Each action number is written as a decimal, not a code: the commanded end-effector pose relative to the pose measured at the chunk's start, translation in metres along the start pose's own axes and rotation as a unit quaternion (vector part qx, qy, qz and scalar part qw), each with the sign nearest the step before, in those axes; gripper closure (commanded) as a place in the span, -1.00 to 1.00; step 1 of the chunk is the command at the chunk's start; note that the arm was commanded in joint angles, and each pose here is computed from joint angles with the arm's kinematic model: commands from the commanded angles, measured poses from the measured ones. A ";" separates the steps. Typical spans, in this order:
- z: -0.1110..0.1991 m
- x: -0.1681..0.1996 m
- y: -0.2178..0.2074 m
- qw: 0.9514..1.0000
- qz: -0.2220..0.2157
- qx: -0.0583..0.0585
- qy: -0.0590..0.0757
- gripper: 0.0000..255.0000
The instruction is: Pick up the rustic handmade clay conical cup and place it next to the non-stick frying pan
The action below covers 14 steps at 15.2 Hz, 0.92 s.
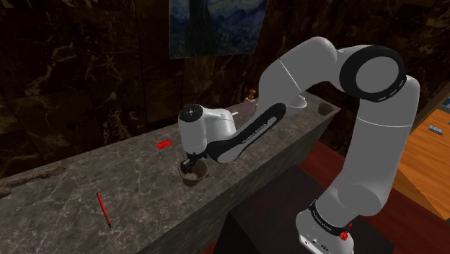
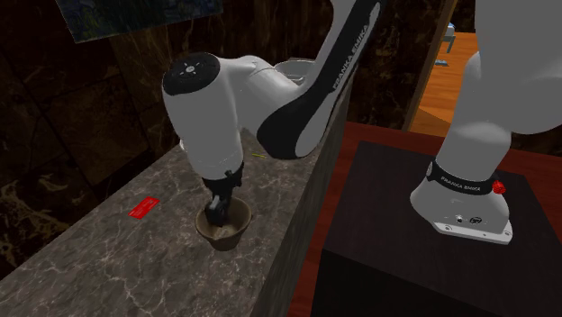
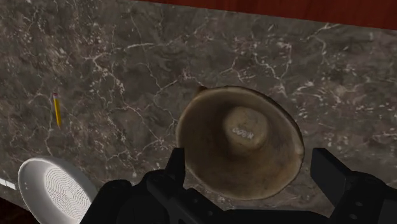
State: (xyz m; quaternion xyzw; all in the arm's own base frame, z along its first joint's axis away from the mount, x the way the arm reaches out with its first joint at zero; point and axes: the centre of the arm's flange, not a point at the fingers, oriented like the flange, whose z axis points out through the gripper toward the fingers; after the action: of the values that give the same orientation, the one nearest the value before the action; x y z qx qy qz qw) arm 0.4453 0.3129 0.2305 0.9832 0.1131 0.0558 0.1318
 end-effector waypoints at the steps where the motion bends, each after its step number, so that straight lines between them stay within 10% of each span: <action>1: 0.017 0.008 -0.019 1.000 -0.001 -0.005 0.002 -1.00; 14: 0.103 0.034 -0.067 1.000 -0.005 -0.017 0.007 -1.00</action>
State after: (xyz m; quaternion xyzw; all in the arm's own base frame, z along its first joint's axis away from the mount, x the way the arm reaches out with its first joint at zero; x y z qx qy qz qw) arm 0.4779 0.3598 0.1223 0.9799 0.1185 0.0641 0.1475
